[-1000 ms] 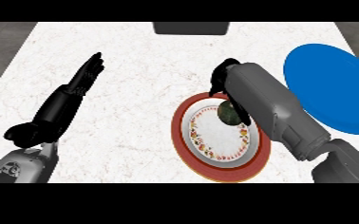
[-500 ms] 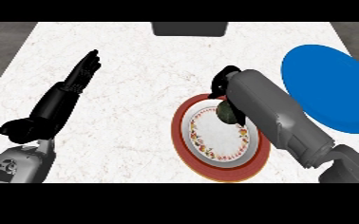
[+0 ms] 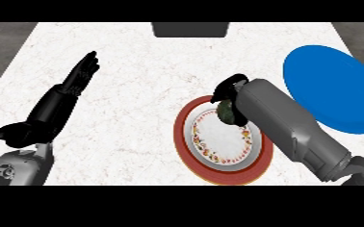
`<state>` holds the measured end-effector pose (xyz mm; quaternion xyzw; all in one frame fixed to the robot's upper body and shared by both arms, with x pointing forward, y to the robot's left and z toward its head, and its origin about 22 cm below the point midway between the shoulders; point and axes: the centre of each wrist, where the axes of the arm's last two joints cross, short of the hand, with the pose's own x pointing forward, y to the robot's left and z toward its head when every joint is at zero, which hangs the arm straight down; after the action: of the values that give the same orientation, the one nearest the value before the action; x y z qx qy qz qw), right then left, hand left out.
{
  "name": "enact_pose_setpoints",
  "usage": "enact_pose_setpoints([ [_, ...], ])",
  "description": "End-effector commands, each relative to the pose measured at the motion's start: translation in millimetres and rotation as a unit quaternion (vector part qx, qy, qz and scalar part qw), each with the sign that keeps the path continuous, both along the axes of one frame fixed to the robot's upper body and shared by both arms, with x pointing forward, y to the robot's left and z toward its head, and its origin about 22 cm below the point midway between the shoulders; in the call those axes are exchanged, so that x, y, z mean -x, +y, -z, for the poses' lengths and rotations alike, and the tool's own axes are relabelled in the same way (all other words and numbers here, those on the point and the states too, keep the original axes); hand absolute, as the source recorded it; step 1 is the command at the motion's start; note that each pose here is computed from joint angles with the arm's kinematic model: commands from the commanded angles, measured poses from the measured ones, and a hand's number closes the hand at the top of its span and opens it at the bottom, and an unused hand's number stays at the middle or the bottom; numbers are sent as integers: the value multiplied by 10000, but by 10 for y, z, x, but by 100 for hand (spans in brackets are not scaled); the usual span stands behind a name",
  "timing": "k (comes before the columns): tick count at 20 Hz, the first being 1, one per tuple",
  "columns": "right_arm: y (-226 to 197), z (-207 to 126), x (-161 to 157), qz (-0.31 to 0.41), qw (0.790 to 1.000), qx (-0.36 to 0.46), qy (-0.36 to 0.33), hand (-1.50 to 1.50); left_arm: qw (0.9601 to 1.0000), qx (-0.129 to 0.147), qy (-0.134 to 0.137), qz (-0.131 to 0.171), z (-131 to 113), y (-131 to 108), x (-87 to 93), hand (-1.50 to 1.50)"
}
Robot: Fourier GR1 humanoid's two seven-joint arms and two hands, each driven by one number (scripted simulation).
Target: Pick the squash from the plate and place it in the plate
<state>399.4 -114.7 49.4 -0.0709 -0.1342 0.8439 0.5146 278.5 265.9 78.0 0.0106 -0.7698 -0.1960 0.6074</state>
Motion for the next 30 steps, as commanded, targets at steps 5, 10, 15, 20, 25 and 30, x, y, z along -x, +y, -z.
enact_pose_setpoints([
  [5, 44, 31, 320, 773, 9433, -1275, -2966, 150, 9974, 48, 375, -615, 192, 223, 148, 0],
  [10, 95, 92, 723, 995, 8838, -1991, -4116, 150, 9972, 23, 366, -649, 183, 245, 189, 0],
  [15, 15, -181, 1110, 1129, 8283, -2470, -4901, 150, 9968, -47, 289, -740, 151, 363, 237, 0],
  [20, -115, -475, 1657, 1509, 7872, -2803, -5281, 150, 9971, -40, 222, -720, 135, 307, 264, 0],
  [25, -494, -884, 2118, 1911, 7321, -2468, -6054, 150, 9987, -8, 146, -492, 100, 292, 290, 0],
  [30, -818, -1147, 2521, 2213, 6990, -2180, -6442, 150, 9997, -8, 82, -208, 40, 159, 132, 0],
])
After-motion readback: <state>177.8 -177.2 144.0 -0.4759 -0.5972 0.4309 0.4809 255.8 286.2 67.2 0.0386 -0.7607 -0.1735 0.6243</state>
